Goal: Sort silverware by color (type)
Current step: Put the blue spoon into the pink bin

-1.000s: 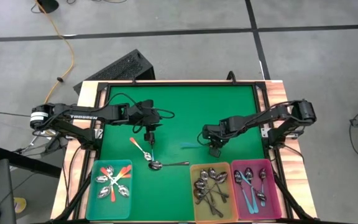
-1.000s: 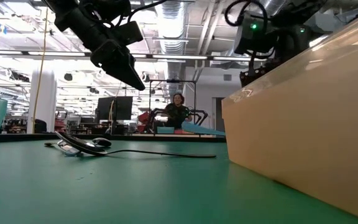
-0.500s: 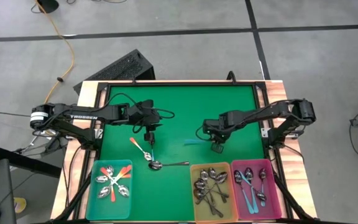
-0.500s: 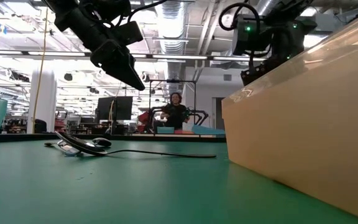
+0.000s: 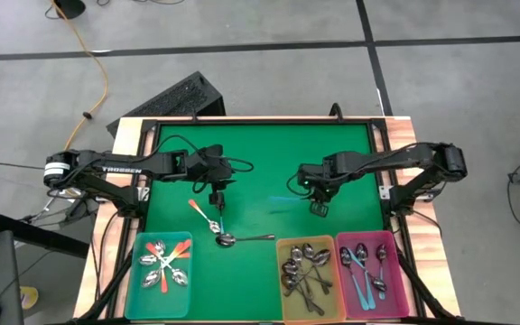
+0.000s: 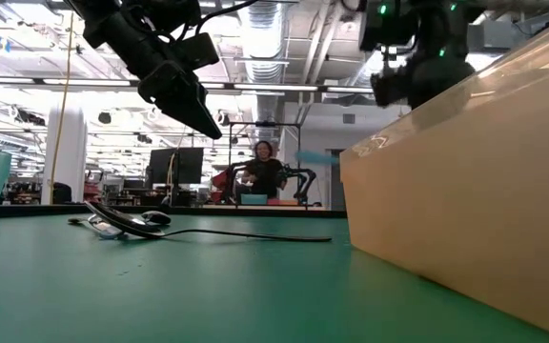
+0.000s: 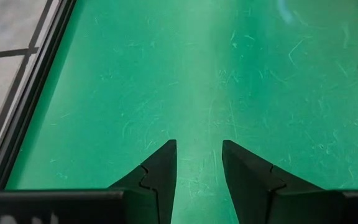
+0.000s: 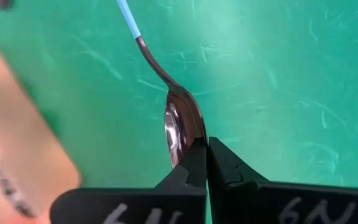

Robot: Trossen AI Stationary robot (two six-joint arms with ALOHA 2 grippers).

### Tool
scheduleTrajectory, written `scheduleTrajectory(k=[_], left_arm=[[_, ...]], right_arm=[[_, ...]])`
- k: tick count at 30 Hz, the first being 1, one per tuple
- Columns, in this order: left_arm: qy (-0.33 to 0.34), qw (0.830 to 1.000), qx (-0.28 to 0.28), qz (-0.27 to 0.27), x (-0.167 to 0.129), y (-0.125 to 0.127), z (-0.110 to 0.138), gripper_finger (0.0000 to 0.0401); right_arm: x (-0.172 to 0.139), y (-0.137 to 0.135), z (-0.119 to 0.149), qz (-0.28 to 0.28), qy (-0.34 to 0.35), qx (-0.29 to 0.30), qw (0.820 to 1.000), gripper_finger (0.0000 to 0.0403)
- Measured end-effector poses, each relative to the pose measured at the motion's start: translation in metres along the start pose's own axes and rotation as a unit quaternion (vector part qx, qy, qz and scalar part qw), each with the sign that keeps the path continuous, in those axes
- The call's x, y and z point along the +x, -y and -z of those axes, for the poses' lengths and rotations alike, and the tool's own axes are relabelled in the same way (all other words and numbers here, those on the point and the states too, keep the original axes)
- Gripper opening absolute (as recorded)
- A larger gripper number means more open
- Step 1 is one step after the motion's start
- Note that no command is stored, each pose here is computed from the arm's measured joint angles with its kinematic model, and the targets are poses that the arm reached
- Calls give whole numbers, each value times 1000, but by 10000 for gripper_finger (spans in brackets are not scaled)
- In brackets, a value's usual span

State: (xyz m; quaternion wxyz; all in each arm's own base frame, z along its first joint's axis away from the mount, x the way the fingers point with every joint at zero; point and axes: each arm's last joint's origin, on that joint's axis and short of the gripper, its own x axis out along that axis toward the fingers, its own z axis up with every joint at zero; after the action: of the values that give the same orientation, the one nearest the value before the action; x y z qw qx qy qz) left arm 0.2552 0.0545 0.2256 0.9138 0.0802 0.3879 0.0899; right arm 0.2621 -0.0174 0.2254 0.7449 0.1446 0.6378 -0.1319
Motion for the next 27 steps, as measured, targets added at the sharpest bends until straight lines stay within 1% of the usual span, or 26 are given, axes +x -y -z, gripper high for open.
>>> scheduleTrajectory(k=[6,16,21,27], left_arm=[[0,1000,0,0,0,0,0,114],[1,1000,0,0,0,0,0,114],[1,1000,-4,0,0,0,0,114],[1,1000,-4,0,0,0,0,114]], right_arm=[[-36,-7,18,-20,35,30,999,6],[-77,-31,67,-75,60,106,990,6],[-87,-45,96,-84,30,151,985,7],[-91,-60,130,-59,-20,201,978,7]])
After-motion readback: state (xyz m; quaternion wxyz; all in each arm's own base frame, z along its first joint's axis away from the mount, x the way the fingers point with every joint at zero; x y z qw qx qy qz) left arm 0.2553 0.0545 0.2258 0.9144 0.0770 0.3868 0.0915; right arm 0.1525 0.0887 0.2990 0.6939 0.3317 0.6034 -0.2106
